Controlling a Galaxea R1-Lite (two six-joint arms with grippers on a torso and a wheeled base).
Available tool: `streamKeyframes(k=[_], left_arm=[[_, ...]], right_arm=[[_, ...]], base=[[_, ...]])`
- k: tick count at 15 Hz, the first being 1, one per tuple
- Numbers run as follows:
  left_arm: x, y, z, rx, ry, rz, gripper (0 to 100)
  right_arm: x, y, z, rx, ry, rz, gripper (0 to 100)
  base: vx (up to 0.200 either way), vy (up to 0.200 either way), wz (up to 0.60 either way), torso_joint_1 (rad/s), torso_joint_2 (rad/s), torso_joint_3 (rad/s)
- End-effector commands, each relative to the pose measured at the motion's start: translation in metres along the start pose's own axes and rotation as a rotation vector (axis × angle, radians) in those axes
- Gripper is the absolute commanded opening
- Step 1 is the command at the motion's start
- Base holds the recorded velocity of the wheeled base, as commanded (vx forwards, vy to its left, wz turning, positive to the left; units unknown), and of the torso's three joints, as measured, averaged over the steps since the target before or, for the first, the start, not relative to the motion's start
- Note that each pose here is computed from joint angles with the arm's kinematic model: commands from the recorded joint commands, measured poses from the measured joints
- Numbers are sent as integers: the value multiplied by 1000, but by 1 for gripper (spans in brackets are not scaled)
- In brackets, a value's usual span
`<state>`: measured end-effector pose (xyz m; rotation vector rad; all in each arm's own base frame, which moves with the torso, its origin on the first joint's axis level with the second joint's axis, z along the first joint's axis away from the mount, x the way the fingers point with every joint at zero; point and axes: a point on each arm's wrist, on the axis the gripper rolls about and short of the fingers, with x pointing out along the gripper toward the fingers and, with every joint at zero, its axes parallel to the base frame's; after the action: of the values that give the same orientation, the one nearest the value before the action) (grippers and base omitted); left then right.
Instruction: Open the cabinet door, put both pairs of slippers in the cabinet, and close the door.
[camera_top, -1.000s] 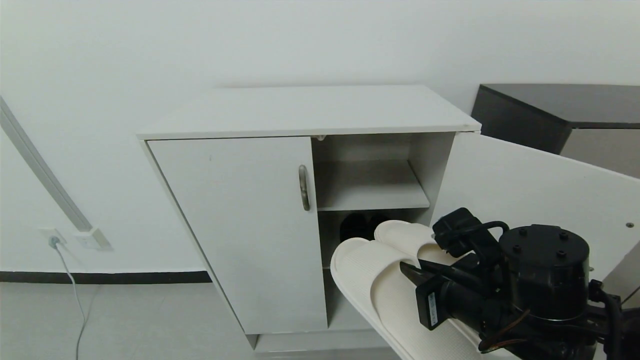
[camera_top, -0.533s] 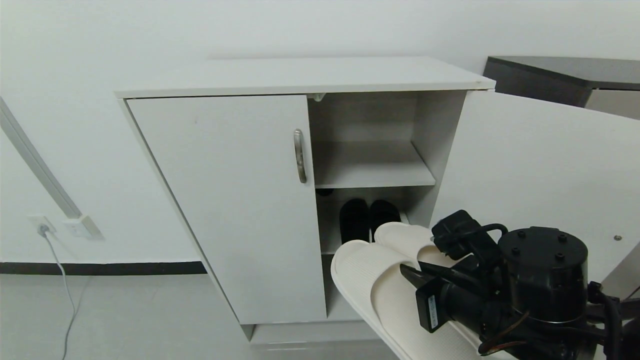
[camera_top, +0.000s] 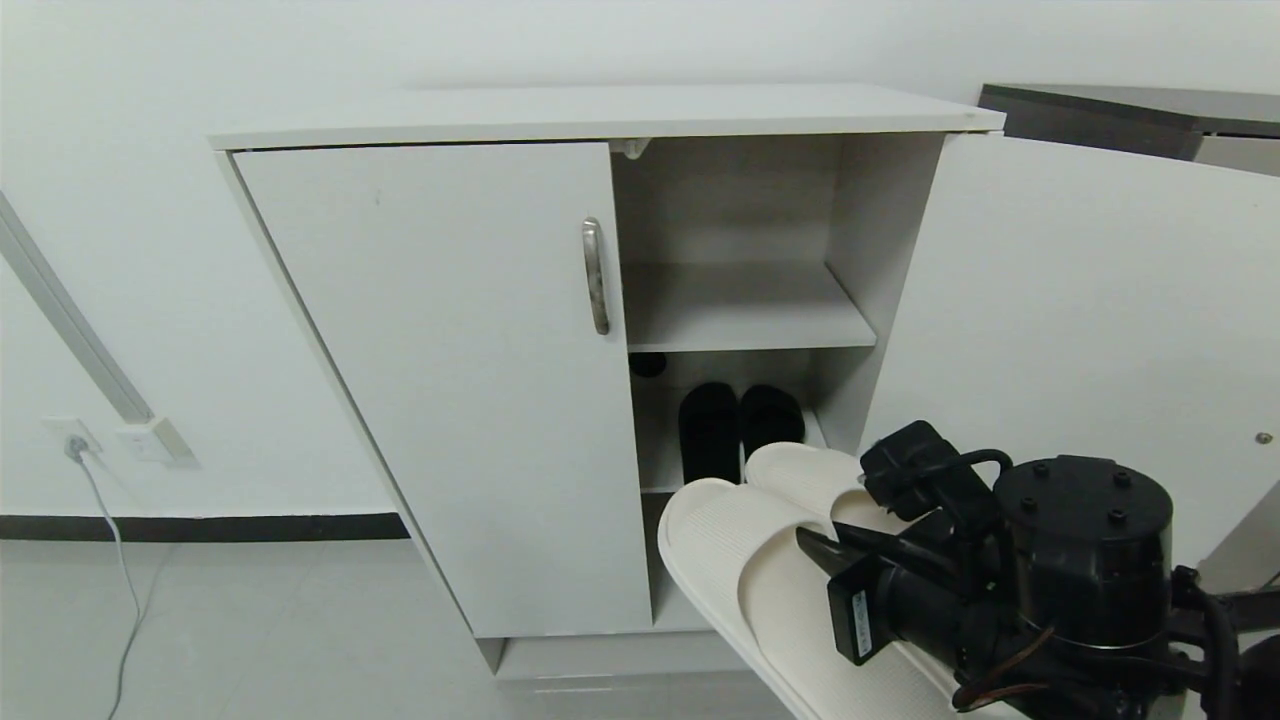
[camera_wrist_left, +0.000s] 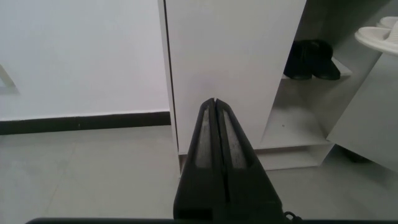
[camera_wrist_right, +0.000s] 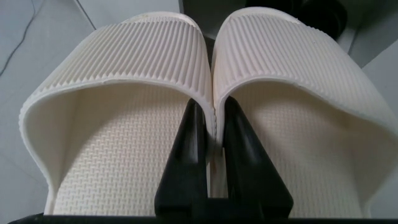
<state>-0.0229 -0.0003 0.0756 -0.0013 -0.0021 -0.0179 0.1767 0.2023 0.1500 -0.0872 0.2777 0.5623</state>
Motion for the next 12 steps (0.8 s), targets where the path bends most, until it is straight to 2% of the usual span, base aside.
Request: streamKeyframes(k=[1, 3, 5, 6, 8, 10, 12], left_arm=[[0, 0, 0, 0, 1, 1, 0], [0, 0, 0, 1, 1, 1, 0], [0, 0, 0, 1, 1, -1, 0], [0, 0, 0, 1, 1, -1, 0], [0, 0, 0, 0, 1, 1, 0], [0, 0, 0, 0, 1, 1, 0], [0, 0, 0, 1, 1, 1, 0]], right_arm=[[7, 3, -4, -36, -1, -2, 0], [26, 16, 0, -36, -89, -75, 0], [63, 30, 15, 12, -159, -272, 0], [71, 37, 22, 14, -160, -289, 0], [71, 46, 41, 45, -101, -302, 0], [65, 48, 77, 139, -24, -391, 0], [55, 49, 110, 209, -8, -443, 0]], base=[[0, 0, 0, 0, 0, 0], [0, 0, 0, 0, 0, 0], [0, 0, 0, 0, 0, 0], [0, 0, 0, 0, 0, 0], [0, 0, 0, 0, 0, 0], [0, 0, 0, 0, 0, 0], [0, 0, 0, 0, 0, 0]])
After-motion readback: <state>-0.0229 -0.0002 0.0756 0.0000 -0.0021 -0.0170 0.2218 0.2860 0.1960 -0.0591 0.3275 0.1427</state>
